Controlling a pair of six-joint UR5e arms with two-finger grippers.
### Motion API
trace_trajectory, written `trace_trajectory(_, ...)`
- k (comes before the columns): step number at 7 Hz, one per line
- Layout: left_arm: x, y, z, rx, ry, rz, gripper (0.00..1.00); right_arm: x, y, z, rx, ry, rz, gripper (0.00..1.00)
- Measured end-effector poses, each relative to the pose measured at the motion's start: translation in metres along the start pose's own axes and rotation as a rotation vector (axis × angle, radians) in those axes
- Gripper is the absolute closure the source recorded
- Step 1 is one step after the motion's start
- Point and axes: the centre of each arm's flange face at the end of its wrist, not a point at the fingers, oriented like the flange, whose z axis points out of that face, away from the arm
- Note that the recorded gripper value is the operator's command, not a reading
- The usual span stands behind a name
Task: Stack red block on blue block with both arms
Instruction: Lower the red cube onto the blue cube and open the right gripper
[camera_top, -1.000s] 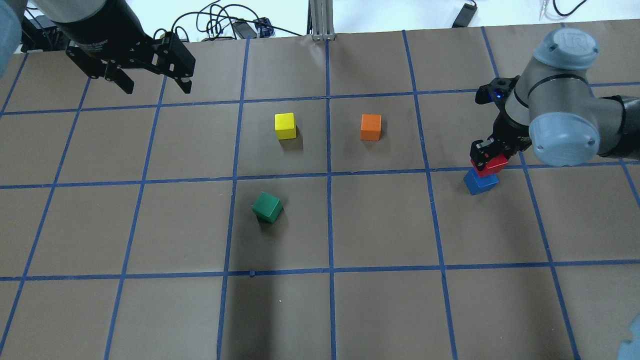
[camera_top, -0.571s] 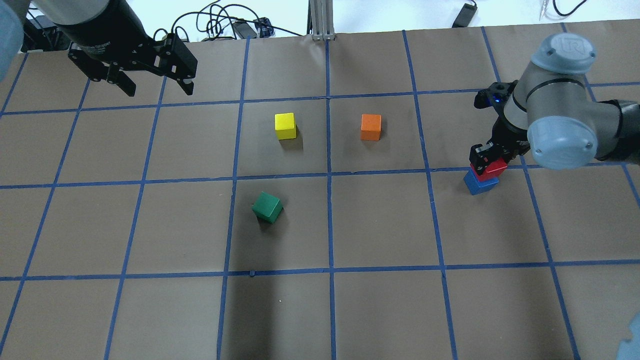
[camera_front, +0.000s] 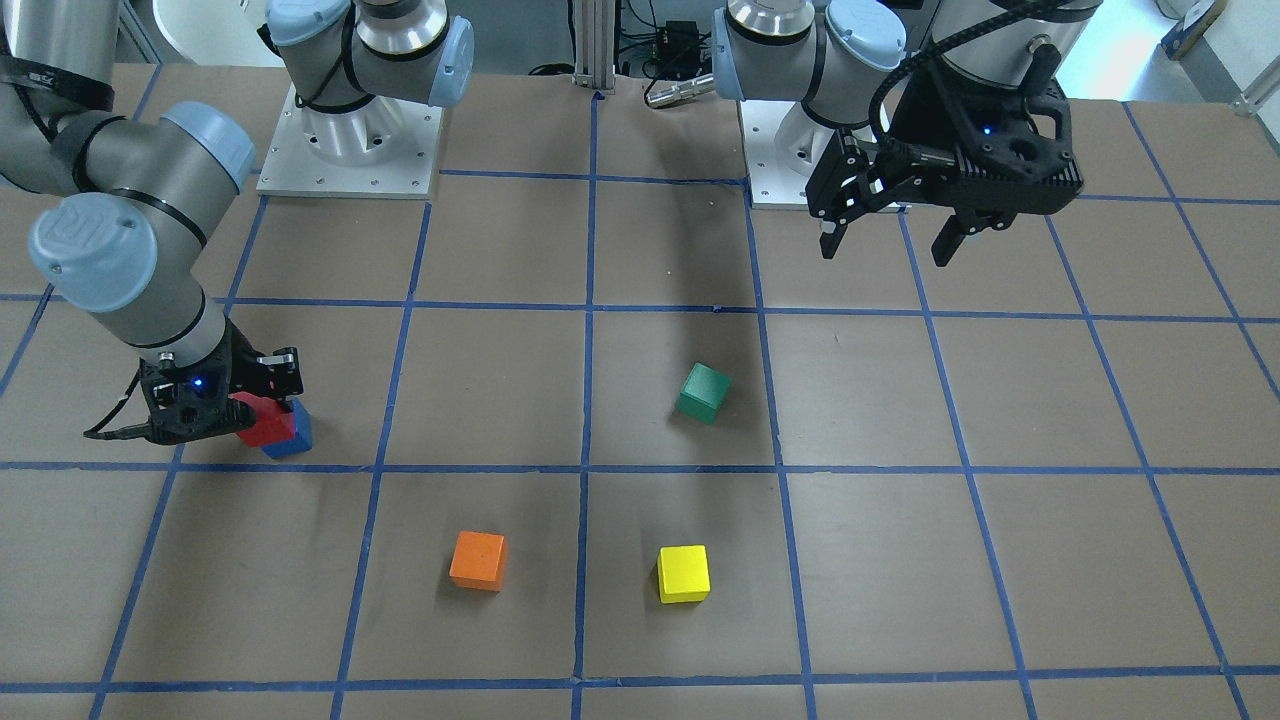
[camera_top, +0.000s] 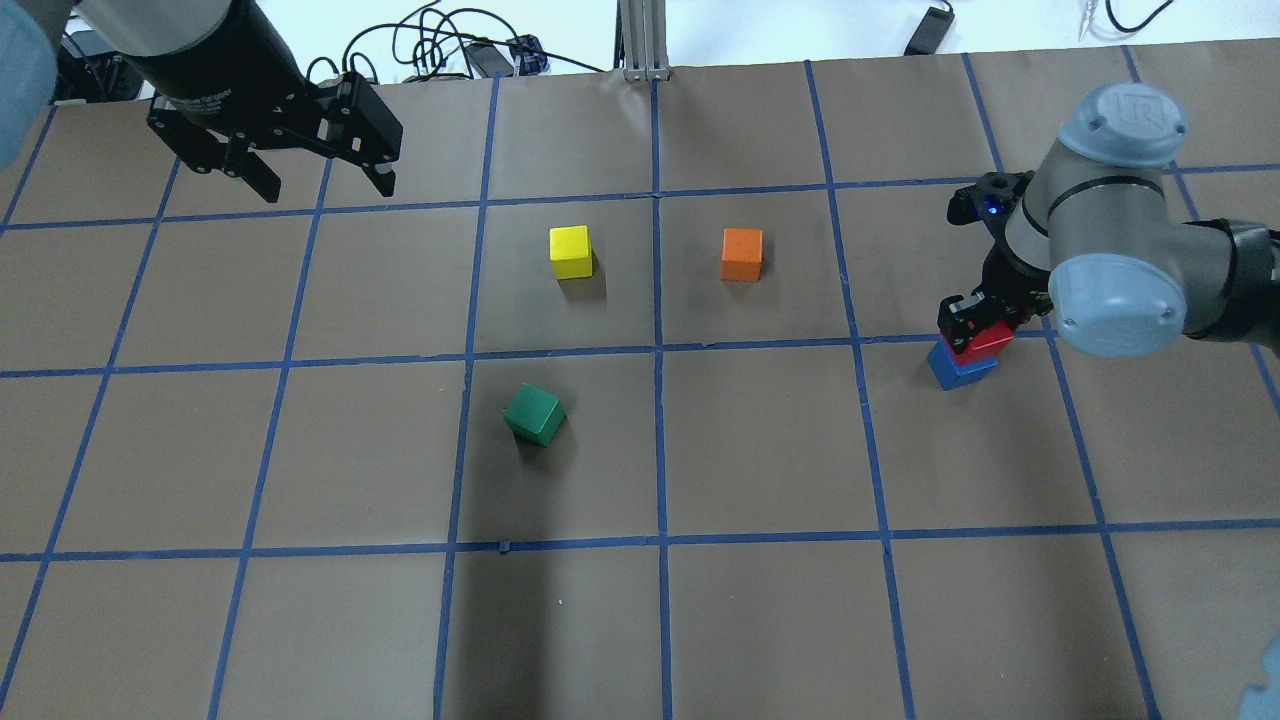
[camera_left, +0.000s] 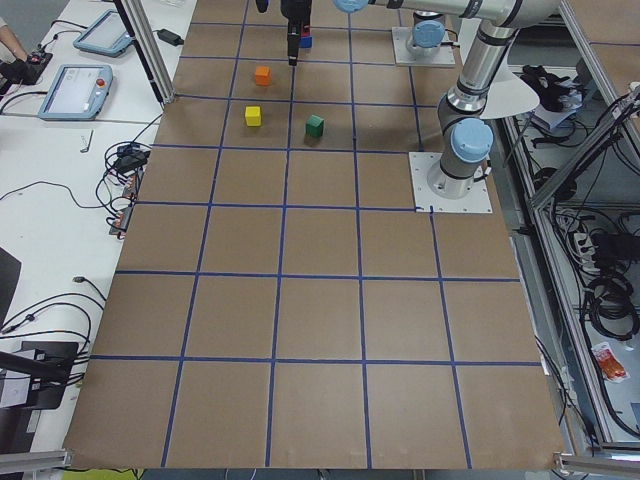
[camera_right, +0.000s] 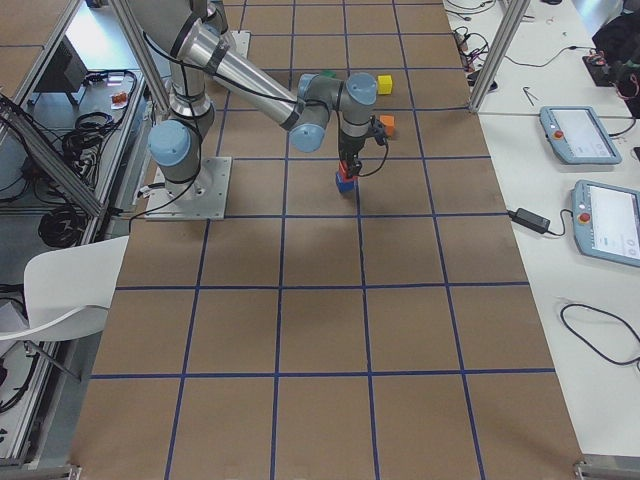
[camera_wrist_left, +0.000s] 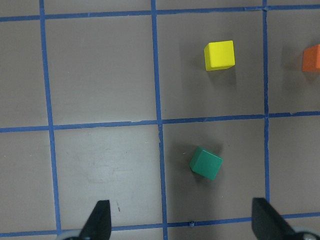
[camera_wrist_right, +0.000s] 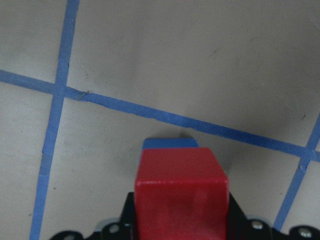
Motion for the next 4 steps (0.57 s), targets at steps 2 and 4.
trace_trajectory(2, 0.0, -0.0005, 0.0007, -0.002, 0.001, -0.003, 0.0, -0.0001, 0.0004, 0.0009, -0.003, -0.001, 0.0, 0.0)
trace_trajectory(4, 0.0, -0.001, 0.0022, -0.005, 0.0, -0.003, 0.0, -0.0003, 0.0013, -0.001, -0.006, 0.0, 0.001, 0.0)
